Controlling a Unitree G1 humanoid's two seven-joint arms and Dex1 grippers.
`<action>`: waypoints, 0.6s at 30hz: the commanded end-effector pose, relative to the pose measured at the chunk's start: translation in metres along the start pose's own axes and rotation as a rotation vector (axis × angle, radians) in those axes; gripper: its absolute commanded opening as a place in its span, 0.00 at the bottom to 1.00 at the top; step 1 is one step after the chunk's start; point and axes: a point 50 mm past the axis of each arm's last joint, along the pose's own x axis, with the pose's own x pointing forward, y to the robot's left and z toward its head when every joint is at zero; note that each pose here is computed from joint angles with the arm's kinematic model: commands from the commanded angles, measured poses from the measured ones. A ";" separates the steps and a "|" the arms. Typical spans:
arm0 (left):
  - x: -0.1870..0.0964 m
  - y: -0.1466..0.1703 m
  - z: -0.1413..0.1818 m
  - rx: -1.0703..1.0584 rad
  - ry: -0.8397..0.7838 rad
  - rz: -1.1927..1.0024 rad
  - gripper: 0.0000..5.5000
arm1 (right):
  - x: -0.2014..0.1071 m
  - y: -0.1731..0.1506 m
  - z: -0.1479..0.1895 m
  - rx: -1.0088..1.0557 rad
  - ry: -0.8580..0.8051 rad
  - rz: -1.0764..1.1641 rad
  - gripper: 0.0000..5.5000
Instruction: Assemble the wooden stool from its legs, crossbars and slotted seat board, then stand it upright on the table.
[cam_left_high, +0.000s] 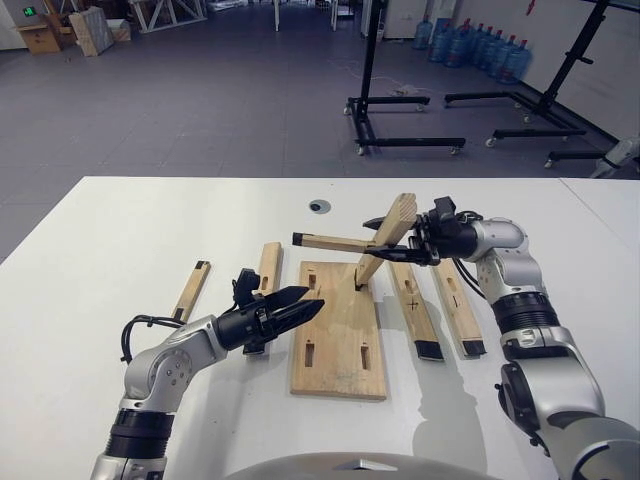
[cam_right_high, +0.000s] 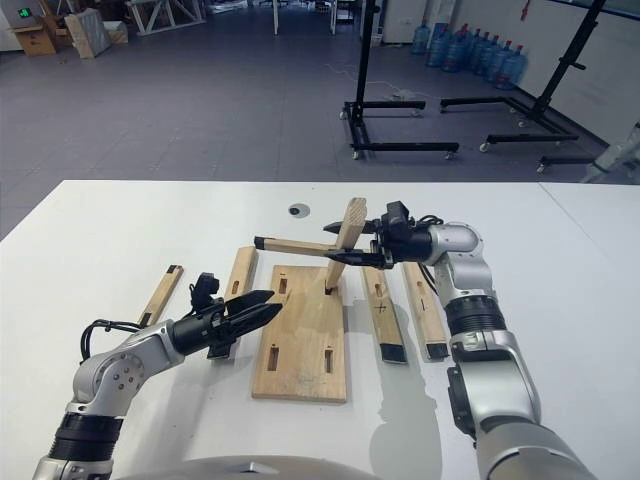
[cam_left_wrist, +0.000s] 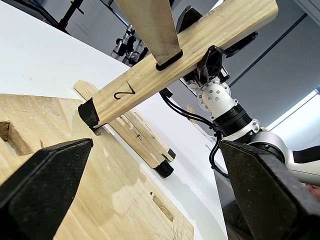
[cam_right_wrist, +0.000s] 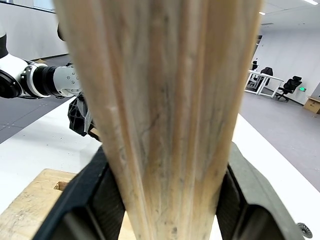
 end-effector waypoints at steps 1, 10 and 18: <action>0.000 0.003 0.001 0.014 0.004 0.017 0.85 | -0.001 -0.004 0.013 -0.015 -0.053 -0.024 0.38; 0.000 0.003 0.000 0.016 0.009 0.015 0.85 | -0.002 0.001 0.005 0.033 -0.003 0.014 0.38; 0.001 0.002 -0.001 0.015 0.009 0.016 0.85 | -0.007 0.004 -0.002 0.064 0.033 0.025 0.38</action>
